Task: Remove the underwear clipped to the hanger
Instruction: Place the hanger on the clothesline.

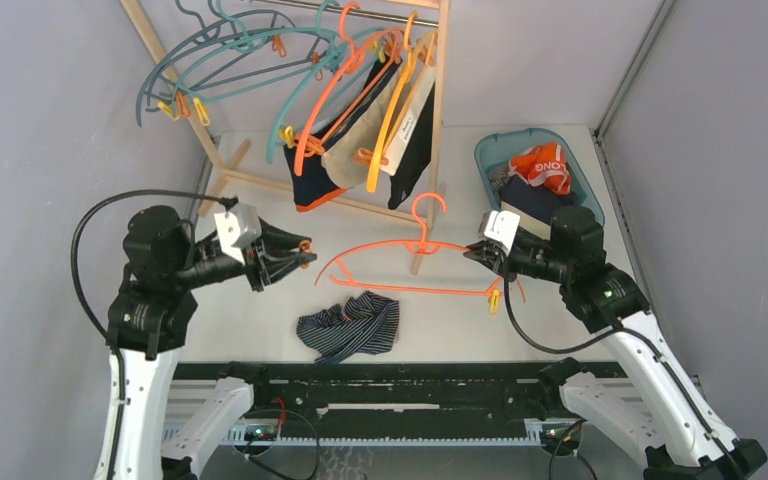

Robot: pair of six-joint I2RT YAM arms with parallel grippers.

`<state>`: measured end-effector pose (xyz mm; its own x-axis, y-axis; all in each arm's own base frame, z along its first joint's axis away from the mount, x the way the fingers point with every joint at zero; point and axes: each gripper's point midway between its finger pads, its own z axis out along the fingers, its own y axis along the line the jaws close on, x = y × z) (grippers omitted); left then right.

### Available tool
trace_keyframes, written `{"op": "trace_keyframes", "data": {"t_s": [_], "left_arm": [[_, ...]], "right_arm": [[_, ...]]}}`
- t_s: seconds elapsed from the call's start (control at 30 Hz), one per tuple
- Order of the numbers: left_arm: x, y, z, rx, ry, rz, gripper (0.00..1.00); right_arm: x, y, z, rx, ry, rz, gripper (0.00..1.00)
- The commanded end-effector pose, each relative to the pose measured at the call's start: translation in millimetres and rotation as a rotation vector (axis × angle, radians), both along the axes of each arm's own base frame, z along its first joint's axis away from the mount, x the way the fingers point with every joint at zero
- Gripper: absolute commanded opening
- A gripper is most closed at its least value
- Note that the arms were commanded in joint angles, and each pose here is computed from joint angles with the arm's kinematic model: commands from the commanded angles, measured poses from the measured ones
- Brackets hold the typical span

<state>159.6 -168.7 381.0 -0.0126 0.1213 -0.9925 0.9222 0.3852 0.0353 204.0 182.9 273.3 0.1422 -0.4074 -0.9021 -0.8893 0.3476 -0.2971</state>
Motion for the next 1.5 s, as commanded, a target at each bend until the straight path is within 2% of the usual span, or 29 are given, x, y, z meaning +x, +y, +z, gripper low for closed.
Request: {"op": "trace_keyframes", "data": {"t_s": [0.0, 0.2, 0.53, 1.23, 1.47], "left_arm": [[-20.8, -10.4, -7.7, 0.083, -0.133, -0.129, 0.0], [-33.0, -29.8, -47.9, 0.157, -0.195, -0.286, 0.0], [-43.6, -43.1, -79.8, 0.134, -0.23, -0.442, 0.0], [-34.7, -44.7, -99.6, 0.143, -0.227, -0.446, 0.0], [-34.1, -44.1, -91.5, 0.135, -0.259, -0.444, 0.0]], "right_arm": [[8.5, 5.2, 25.0, 0.083, 0.01, -0.039, 0.0], [5.2, 7.5, 27.7, 0.108, 0.03, -0.025, 0.0], [-1.2, 10.4, 28.4, 0.125, 0.051, 0.016, 0.0], [-10.6, 10.2, 32.6, 0.151, 0.063, 0.052, 0.0], [-10.1, 8.9, 30.4, 0.147, 0.07, 0.056, 0.0]]}}
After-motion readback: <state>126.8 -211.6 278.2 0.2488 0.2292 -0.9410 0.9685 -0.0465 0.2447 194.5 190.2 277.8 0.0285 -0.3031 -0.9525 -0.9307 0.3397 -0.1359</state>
